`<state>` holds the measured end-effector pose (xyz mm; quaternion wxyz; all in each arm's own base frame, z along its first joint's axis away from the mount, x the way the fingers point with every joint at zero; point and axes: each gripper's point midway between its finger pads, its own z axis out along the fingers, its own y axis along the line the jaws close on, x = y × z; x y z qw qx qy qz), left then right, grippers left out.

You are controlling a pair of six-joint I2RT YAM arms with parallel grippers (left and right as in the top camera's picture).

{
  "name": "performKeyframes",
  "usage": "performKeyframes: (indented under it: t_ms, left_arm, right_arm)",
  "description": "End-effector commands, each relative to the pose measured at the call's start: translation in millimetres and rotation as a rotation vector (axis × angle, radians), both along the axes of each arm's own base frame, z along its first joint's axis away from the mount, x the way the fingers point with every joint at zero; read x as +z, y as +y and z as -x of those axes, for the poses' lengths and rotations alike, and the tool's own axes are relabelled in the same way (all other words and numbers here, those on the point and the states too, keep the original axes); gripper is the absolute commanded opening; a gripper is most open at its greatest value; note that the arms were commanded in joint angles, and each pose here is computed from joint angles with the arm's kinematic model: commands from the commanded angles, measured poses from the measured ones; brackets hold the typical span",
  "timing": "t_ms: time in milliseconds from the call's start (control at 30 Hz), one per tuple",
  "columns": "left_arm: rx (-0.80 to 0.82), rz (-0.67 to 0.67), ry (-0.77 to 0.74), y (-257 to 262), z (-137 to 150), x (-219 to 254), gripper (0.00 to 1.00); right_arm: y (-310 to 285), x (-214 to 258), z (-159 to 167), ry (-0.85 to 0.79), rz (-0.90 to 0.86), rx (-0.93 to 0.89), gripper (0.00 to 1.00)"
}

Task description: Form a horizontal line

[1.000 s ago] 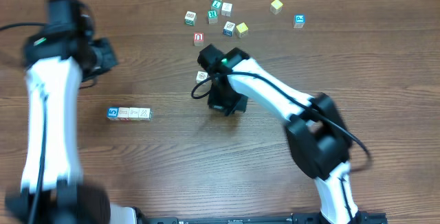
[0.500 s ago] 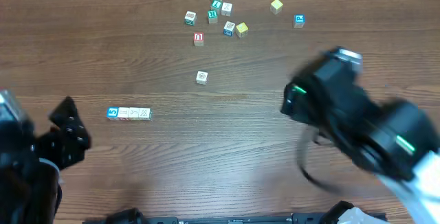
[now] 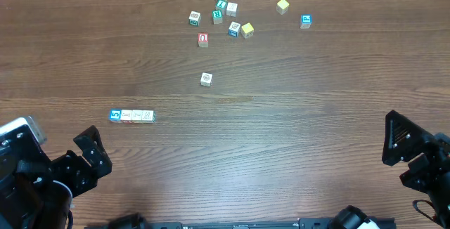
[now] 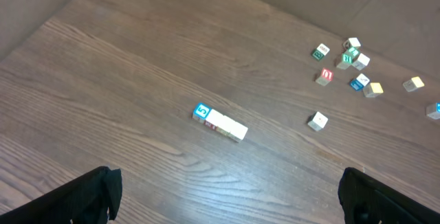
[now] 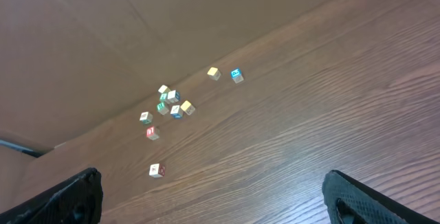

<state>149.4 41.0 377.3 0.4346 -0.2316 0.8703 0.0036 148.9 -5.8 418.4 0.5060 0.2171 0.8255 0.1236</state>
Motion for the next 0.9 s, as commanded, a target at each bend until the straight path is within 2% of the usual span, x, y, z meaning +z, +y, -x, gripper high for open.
performKeyframes:
  t_ms: [0,100,267,367,467,600,667,867]
  left_arm:
    - [-0.004,-0.005,0.003,-0.3,1.4,0.0,1.00]
    - [-0.005,-0.005,0.003,-0.4,1.4,0.0,1.00]
    - [-0.005,-0.005,0.003,-0.4,1.4,0.0,0.99]
    - [-0.005,-0.005,0.003,-0.4,1.4,0.0,0.99]
    - [-0.005,-0.005,0.003,-0.4,1.4,0.0,1.00]
    - [-0.005,-0.005,0.004,-0.4,1.5,0.0,1.00]
    - [-0.005,-0.005,0.003,-0.4,1.4,0.0,1.00]
    - [-0.005,-0.005,0.004,-0.4,1.5,-0.1,1.00]
  right_arm:
    - [-4.9,2.6,-1.5,-0.012,0.022,-0.024,1.00]
    - [-5.8,0.2,-0.3,-0.002,0.033,-0.023,1.00]
    - [-26.7,1.2,1.5,-0.016,0.062,-0.145,1.00]
    - [-35.6,9.8,-4.3,-0.089,-0.007,-0.252,1.00]
    - [-34.0,6.6,-10.4,-0.160,-0.107,-0.287,1.00]
    - [-35.5,-25.2,-9.7,-0.249,-0.180,-0.308,1.00]
    - [-32.2,-34.8,-9.7,-0.297,-0.203,-0.285,1.00]
    - [-1.6,-28.8,-15.2,-0.603,-0.213,-0.064,1.00]
